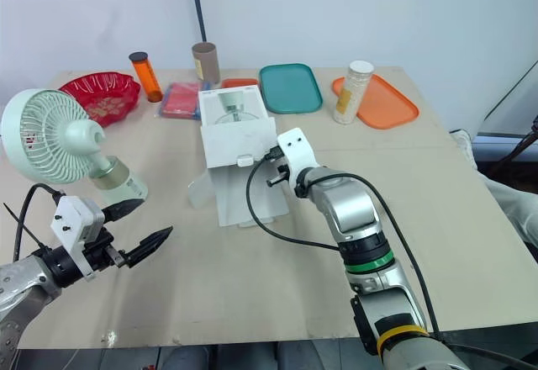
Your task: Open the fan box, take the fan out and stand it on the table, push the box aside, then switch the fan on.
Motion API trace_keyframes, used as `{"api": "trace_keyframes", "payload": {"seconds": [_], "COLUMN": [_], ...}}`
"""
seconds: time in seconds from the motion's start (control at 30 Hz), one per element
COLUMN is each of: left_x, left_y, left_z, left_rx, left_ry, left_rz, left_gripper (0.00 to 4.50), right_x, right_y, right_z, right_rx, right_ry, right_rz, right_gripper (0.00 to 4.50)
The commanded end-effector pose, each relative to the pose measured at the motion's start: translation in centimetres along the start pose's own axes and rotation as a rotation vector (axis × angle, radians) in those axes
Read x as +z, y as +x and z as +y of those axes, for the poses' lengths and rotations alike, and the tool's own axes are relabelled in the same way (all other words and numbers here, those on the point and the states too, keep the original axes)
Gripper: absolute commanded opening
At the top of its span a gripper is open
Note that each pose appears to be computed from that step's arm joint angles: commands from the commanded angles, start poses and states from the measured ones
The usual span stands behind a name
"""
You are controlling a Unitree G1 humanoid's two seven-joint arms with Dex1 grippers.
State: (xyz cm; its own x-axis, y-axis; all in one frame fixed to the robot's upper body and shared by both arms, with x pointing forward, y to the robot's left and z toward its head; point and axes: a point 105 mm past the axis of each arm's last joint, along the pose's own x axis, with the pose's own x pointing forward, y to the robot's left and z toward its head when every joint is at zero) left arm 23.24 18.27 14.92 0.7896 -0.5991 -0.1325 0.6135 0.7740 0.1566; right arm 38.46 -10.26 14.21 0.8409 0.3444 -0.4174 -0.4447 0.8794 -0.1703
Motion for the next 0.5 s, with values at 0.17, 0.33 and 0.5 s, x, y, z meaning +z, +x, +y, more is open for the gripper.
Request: {"api": "trace_keyframes", "payload": {"seconds": [0.17,0.33,0.5], "left_x": [0.6,1.0,1.1], "left_y": [0.3,0.4,0.9], "left_z": [0.3,0.4,1.1], "left_rx": [-0.028,-0.07,-0.11], "left_ry": [0.024,-0.001,0.019], "left_rz": [-0.026,-0.05,-0.036], "left_gripper": [4.5,4.5,4.5], "right_x": [1.0,-1.9,-4.2], "right_y": [-5.1,-8.4,-11.7], "right_z": [-2.4,-7.1,-10.0], "right_rx": [-0.005,-0.127,-0.208], "right_ry": [-0.022,0.006,0.14], "right_rz": [-0.074,-0.011,0.01], "right_gripper": [0.03,0.03,0.03]}}
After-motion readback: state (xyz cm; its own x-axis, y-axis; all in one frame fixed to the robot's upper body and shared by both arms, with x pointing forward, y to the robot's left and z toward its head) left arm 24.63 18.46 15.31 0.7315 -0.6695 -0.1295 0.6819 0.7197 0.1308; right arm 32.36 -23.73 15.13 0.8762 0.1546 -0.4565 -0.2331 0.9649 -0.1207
